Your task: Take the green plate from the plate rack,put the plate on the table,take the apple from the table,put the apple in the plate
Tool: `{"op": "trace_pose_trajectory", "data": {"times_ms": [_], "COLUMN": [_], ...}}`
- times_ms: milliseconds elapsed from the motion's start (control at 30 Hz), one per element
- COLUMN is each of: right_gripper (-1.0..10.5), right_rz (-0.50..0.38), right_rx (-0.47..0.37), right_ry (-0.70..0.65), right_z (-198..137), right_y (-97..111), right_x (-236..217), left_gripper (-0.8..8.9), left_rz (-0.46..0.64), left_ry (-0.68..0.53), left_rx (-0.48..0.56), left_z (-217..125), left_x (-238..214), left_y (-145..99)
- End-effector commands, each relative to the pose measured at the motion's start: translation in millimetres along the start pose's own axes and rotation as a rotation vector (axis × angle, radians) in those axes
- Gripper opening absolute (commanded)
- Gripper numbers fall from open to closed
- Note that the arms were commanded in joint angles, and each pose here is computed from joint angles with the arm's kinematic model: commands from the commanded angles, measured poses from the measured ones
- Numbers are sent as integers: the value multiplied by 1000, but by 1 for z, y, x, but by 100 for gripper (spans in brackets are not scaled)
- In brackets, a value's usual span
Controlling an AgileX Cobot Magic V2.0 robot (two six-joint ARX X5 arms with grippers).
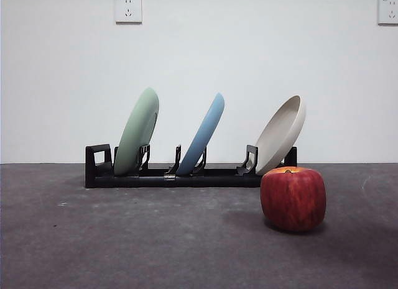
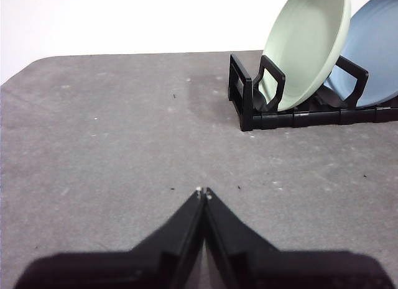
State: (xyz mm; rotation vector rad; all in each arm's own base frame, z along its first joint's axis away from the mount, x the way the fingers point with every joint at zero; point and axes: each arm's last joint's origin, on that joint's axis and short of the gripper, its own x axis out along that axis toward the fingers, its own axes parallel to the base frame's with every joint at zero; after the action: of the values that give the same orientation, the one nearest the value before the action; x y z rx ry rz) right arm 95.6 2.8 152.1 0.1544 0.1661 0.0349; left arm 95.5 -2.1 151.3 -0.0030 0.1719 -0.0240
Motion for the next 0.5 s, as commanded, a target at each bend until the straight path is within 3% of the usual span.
{"op": "trace_pose_trajectory", "data": {"times_ms": [33, 267, 500], "right_gripper": [1, -3, -4], "right_rz": [-1, 6, 17], "right_rx": [84, 147, 162], "right_ry": [13, -18, -65], "right_z": [-4, 9, 49], "right_y": [0, 2, 8], "right_x": [1, -3, -11], "left_gripper": [-3, -6, -7], "left_rz": [3, 3, -7], "left_ry": [-15, -64, -132], "left_rx": [-25, -67, -108], "left_z": [-2, 8, 45], "left_x": [1, -1, -12], "left_y": [0, 0, 0]}}
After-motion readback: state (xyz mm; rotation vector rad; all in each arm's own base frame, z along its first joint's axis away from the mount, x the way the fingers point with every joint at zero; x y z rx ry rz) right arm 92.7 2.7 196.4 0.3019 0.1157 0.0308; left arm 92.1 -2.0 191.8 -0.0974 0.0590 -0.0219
